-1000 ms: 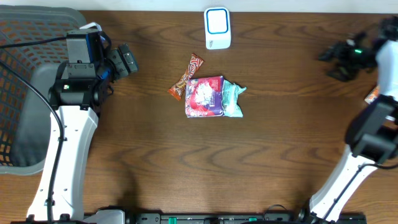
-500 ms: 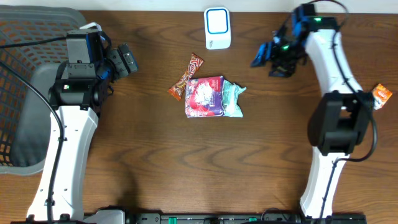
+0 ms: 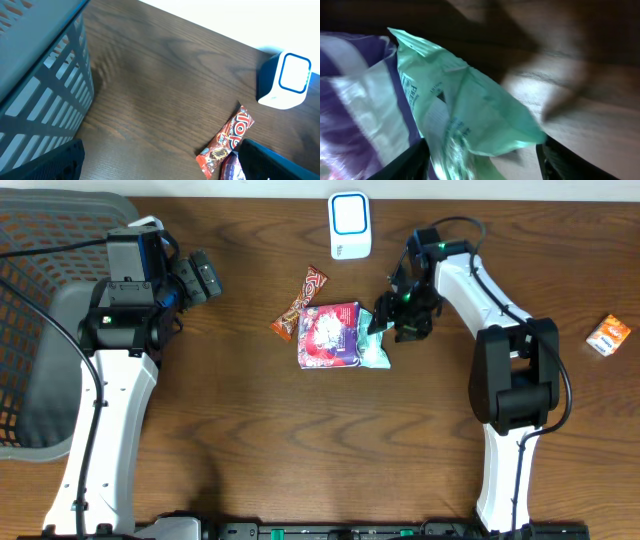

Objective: Scan the item barcode

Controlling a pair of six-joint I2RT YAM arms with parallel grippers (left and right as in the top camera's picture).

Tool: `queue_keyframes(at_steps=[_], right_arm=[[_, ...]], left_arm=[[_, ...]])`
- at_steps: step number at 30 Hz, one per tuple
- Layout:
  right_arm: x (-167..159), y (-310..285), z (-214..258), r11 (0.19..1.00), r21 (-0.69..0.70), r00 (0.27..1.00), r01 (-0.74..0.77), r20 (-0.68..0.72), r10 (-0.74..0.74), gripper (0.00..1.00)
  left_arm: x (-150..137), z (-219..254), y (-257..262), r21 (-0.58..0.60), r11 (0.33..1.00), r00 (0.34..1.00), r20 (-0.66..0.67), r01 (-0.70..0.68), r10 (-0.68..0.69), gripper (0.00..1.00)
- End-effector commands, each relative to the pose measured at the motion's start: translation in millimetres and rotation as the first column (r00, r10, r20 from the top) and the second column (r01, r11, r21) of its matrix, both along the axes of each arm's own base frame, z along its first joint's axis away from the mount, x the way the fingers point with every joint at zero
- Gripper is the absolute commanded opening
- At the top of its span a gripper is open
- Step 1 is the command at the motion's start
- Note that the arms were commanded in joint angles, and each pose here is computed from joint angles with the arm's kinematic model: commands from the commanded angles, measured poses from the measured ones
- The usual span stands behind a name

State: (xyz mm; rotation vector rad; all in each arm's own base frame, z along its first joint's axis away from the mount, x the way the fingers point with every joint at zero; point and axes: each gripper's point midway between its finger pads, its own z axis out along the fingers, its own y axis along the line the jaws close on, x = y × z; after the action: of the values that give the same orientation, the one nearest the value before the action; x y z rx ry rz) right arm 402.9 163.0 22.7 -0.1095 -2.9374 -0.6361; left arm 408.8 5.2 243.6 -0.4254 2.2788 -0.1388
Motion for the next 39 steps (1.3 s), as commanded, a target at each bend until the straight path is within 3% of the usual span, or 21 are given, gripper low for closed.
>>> queue_keyframes(at_steps=[1,3,8,9,13,16,21,25,30,37,39], right_arm=[[-6.6,6.4,-7.8,0.999,0.038,1.000,0.007,-0.008,-0.007,0.61],[-5.1,6.7,-13.1,0.999,0.041,1.000,0.006,0.006,-0.006,0.52],[2.5,6.8,-15.0,0.999,0.049,0.999,0.009,0.040,-0.010,0.06],[5.5,5.8,-11.8,0.999,0.049,0.999,0.011,0.046,-0.014,0.01],[14.4,-5.8,1.8,1.000,-0.023,0.998,0.017,0.064,-0.016,0.01],[23.4,-42.0,21.4,0.962,-0.266,0.995,0.060,0.092,-0.036,0.01],[30.3,-102.4,62.7,0.746,-0.629,0.973,0.217,0.199,-0.116,0.01],[25.3,-130.5,78.3,0.543,-0.789,0.956,0.287,0.273,-0.109,0.01],[11.2,-143.7,62.6,0.423,-0.859,0.957,0.288,0.273,-0.098,0.01],[-2.1,-133.2,17.3,0.426,-0.868,0.965,0.257,0.253,-0.066,0.03],[-3.7,-124.8,11.6,0.438,-0.863,0.966,0.251,0.254,-0.052,0.08]], left_arm=[[2.2,3.2,0.3,-0.002,1.000,1.000,0.007,-0.005,0.005,0.98],[2.2,3.2,0.3,-0.002,1.000,1.000,0.007,-0.005,0.005,0.98],[2.2,3.2,0.3,-0.002,1.000,1.000,0.007,-0.005,0.005,0.98],[2.2,3.2,0.3,-0.002,1.000,1.000,0.007,-0.005,0.005,0.98],[2.2,3.2,0.3,-0.002,1.000,1.000,0.007,-0.005,0.005,0.98],[2.2,3.2,0.3,-0.002,1.000,1.000,0.007,-0.005,0.005,0.98],[2.2,3.2,0.3,-0.002,1.000,1.000,0.007,-0.005,0.005,0.98],[2.2,3.2,0.3,-0.002,1.000,1.000,0.007,-0.005,0.005,0.98],[2.2,3.2,0.3,-0.002,1.000,1.000,0.007,-0.005,0.005,0.98],[2.2,3.2,0.3,-0.002,1.000,1.000,0.007,-0.005,0.005,0.98],[2.2,3.2,0.3,-0.002,1.000,1.000,0.007,-0.005,0.005,0.98]])
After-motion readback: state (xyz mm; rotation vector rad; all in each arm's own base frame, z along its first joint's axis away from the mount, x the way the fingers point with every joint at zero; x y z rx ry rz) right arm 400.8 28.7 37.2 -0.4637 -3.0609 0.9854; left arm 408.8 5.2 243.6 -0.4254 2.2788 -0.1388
